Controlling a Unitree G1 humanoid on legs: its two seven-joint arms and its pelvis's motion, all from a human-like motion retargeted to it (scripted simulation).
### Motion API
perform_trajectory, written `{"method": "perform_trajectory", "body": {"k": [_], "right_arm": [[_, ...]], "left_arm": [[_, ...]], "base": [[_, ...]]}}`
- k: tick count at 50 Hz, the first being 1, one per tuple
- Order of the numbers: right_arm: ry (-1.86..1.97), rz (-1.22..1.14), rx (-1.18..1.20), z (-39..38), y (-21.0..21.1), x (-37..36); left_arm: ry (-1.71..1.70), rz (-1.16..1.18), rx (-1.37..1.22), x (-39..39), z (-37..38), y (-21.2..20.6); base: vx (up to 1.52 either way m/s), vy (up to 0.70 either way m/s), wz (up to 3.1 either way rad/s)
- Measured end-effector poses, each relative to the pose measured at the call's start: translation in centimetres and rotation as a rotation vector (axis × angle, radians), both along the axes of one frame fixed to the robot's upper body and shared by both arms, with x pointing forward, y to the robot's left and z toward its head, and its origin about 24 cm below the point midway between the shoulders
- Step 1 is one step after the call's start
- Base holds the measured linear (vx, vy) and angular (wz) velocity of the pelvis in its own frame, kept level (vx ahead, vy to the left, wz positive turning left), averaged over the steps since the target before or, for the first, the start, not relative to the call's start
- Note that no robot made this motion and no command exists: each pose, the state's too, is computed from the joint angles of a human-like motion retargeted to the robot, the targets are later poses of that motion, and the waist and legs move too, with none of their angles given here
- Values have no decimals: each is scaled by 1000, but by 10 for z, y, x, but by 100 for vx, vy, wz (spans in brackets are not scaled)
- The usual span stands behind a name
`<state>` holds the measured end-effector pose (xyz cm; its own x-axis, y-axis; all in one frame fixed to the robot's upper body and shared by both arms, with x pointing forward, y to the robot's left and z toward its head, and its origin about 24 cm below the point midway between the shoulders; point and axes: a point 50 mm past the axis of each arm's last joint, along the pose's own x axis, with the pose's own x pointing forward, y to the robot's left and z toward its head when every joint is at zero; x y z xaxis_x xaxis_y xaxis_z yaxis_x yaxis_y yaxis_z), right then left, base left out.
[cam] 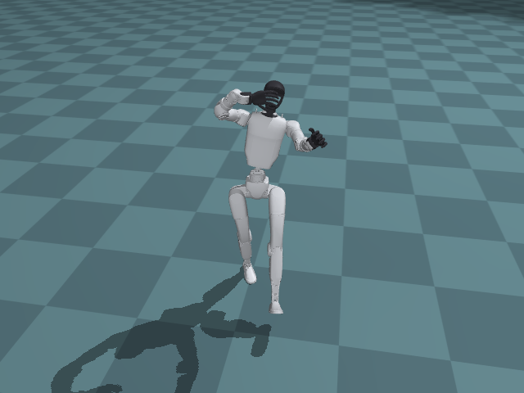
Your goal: Kungfu
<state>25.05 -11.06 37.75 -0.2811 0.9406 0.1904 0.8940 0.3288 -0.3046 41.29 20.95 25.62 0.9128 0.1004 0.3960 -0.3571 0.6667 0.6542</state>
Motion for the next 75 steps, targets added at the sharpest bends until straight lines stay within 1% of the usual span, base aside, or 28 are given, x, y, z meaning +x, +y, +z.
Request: {"method": "perform_trajectory", "body": {"k": [3,6,9,13,15,21,26,32,37,40,45,50,55,60,62,65,67,70,75], "right_arm": [[-37,101,-10,-3,15,-6],[-78,185,-3,-7,26,-9],[-119,178,13,-8,31,-9],[-121,114,111,-7,32,-4],[-96,100,176,-5,33,-1],[26,77,383,-12,41,12],[241,-6,385,-43,57,36],[406,-9,324,-98,72,56],[648,3,215,-162,88,64],[817,-9,163,-206,93,60],[1121,-5,129,-279,99,40],[1406,33,39,-336,104,6],[1663,83,-34,-378,115,-38],[1780,105,-96,-397,118,-63],[1781,119,-131,-398,117,-67],[1778,126,-159,-399,119,-71],[1764,114,-147,-397,117,-66],[1766,95,-86,-392,112,-55],[1756,83,-28,-383,109,-42]], "left_arm": [[-169,34,91,-7,60,-14],[-260,28,167,-14,93,-31],[-222,-78,225,-15,109,-54],[-94,-187,346,-18,119,-77],[-97,-175,438,-24,126,-78],[-111,-11,747,-34,122,-62],[144,83,953,-22,78,-28],[668,129,1163,-19,-12,24],[1095,94,1373,-41,-112,57],[1321,-13,1444,-65,-177,67],[1664,-240,1411,-122,-275,64],[2008,-453,1375,-203,-350,53],[2305,-623,1271,-277,-390,39],[2544,-664,1248,-312,-399,29],[2601,-688,1240,-319,-399,25],[2636,-718,1122,-325,-401,18],[2630,-720,1117,-320,-400,19],[2562,-689,1156,-303,-396,21],[2441,-636,1113,-283,-393,21]], "base": [[83,20,-172],[82,27,-167],[92,32,-145],[57,10,-133],[31,-39,-200],[-19,24,-330],[-24,27,-248],[-33,-7,-205],[-32,-11,-169],[-25,-14,-217],[-20,-8,-234],[-9,4,-318],[-10,12,-235],[-16,1,-109],[-7,2,-61],[-2,-7,22],[-2,-14,80],[-4,-14,80],[-1,-11,56]]}}
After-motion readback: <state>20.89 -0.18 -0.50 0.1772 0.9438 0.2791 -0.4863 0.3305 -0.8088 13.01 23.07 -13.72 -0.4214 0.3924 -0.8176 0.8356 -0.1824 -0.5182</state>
